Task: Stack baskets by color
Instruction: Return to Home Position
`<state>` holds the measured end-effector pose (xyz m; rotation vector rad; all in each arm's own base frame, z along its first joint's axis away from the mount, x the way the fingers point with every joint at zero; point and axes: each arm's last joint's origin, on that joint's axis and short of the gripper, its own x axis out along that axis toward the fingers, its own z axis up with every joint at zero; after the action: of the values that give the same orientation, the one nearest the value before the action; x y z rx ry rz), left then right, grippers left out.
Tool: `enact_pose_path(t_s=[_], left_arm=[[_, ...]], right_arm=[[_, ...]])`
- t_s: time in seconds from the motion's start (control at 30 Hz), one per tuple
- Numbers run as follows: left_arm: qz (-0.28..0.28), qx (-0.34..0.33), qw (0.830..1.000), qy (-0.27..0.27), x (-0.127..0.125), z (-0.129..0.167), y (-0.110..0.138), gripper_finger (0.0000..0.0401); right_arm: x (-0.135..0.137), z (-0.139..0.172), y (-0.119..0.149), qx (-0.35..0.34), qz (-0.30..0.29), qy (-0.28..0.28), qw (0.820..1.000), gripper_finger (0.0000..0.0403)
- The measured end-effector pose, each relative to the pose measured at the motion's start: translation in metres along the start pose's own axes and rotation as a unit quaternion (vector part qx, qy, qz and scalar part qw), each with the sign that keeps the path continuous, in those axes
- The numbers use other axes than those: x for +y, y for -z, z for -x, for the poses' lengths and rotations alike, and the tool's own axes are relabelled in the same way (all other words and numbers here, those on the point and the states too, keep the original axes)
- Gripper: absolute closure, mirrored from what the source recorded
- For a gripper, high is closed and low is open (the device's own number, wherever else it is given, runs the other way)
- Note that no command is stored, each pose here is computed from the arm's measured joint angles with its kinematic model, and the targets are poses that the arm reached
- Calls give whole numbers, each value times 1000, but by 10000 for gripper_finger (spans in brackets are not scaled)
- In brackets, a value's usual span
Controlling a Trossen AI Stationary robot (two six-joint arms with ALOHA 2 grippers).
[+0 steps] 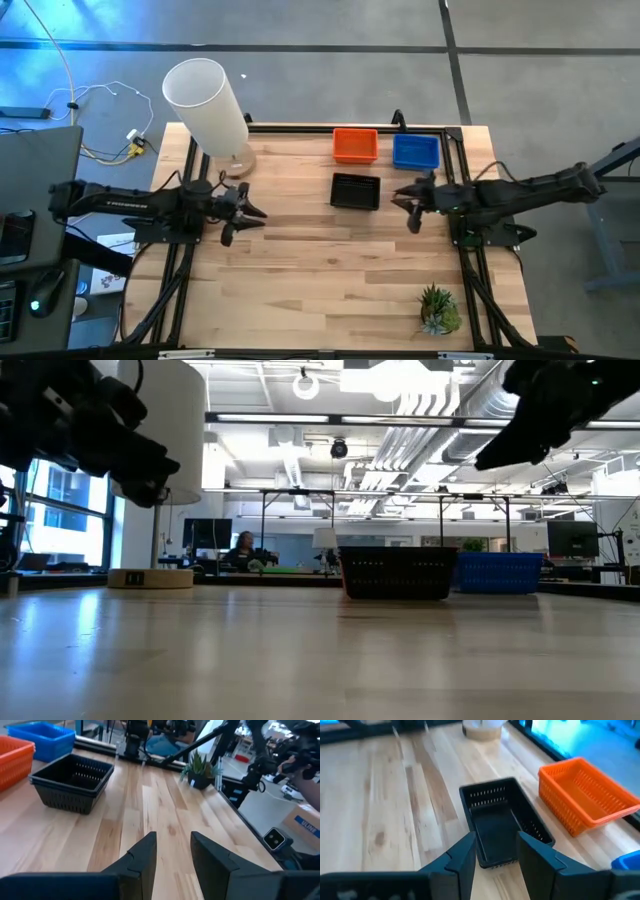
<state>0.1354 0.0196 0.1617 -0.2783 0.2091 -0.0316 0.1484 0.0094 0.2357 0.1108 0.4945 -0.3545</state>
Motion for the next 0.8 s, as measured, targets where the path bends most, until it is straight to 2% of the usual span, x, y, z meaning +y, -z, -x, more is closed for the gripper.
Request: enact_pose_path(t_s=[0.27,0.4,0.63,0.8], left_arm=[[-9,-33,999,7,-1,10,8,294],[-14,-27,1000,6,-1,13,10,294],[-50,-29,998,5,-2,17,11,294],[-54,-40,998,7,-3,19,9,294]], right_arm=[[-20,31,13,-88,0,-8,996,274],[-28,42,23,-120,-7,-14,993,274],[-36,48,41,-164,-31,-25,986,274],[-37,43,55,-187,-42,-40,981,274]])
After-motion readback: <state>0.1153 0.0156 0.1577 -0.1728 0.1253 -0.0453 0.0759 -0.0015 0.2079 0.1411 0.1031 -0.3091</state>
